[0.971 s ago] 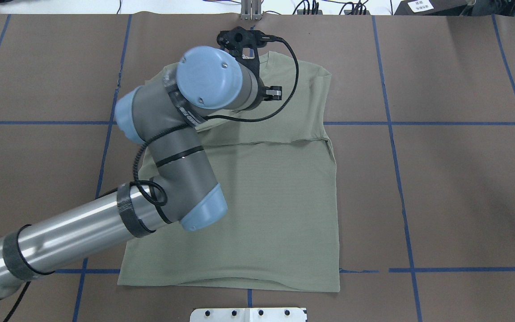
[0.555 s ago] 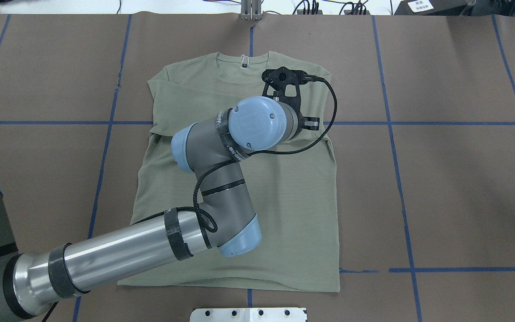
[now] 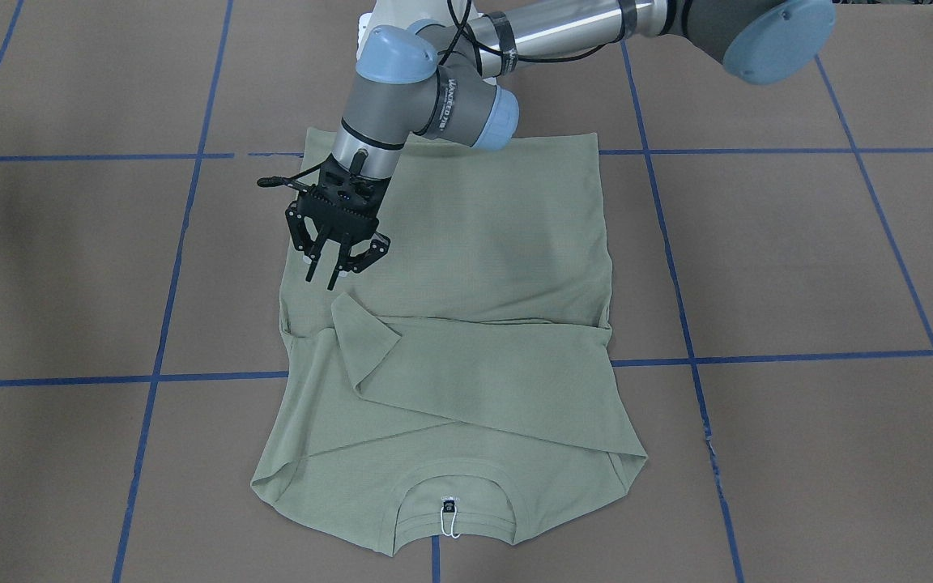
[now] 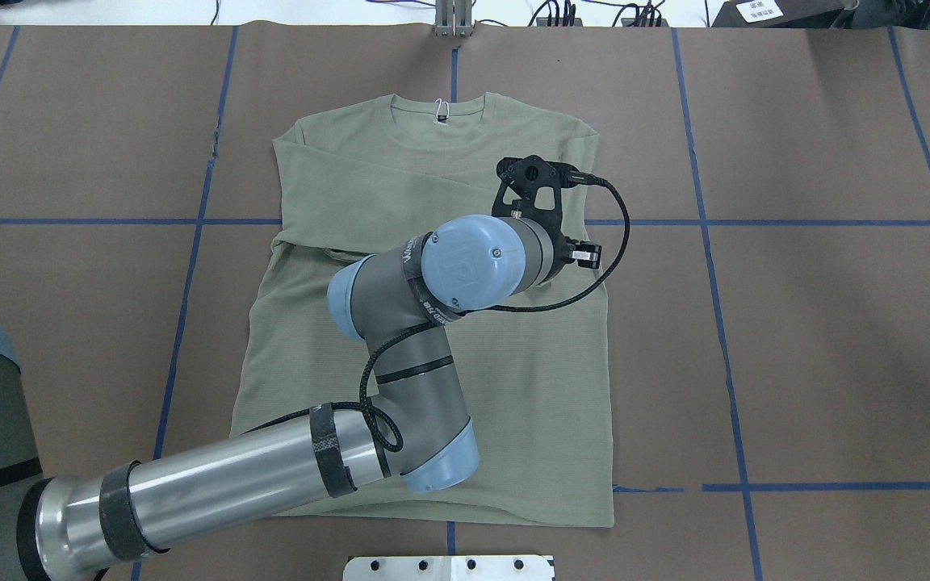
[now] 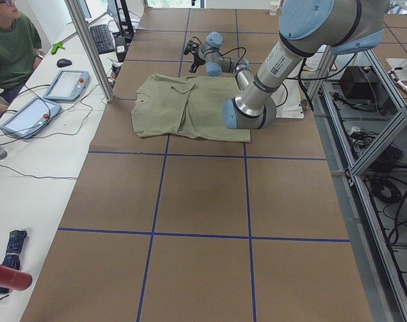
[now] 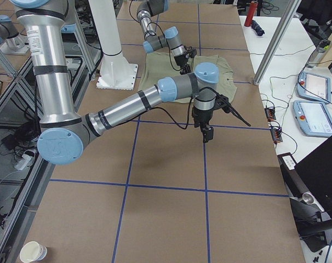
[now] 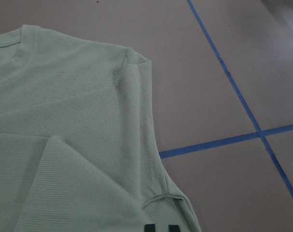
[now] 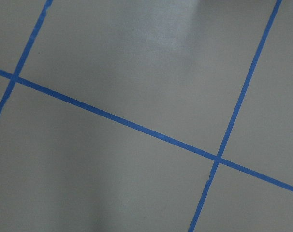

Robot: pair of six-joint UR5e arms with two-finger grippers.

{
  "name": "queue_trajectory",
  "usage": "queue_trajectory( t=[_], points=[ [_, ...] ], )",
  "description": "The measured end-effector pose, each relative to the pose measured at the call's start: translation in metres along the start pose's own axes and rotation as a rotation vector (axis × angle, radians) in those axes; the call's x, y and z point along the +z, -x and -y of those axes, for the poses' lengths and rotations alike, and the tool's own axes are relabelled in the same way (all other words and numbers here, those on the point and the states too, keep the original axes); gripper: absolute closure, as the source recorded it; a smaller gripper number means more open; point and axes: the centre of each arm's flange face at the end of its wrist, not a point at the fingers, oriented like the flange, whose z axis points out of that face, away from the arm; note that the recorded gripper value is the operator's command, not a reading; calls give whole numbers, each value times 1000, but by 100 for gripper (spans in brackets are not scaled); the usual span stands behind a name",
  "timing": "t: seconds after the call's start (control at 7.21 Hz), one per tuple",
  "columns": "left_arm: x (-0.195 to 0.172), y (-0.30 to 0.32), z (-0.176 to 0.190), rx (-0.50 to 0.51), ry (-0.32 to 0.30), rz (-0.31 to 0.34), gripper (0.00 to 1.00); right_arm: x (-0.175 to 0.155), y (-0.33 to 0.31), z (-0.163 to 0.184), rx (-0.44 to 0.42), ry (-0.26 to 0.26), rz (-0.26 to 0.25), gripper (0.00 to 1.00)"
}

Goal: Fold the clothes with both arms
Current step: 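Carry the sleeve with the left gripper across the shirt body, then release the sleeve and lift the left gripper away while the right gripper approaches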

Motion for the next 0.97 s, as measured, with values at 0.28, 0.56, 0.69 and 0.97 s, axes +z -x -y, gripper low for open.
queue_trajectory(
  t=[0.28, 0.56, 0.69, 0.97],
  points=[
    [-10, 20, 18, 10, 36, -31, 0, -10, 13, 18, 6, -28, 2, 0],
    [-38, 79, 54, 89, 129, 42, 0, -19, 66, 61, 47, -73, 25, 0],
    [-63, 108, 80, 129, 176, 108, 0, -16, 97, 78, 58, -99, 48, 0],
    [-131, 184, 120, 204, 258, 168, 0, -2, 173, 113, 122, -129, 107, 0]
  ],
)
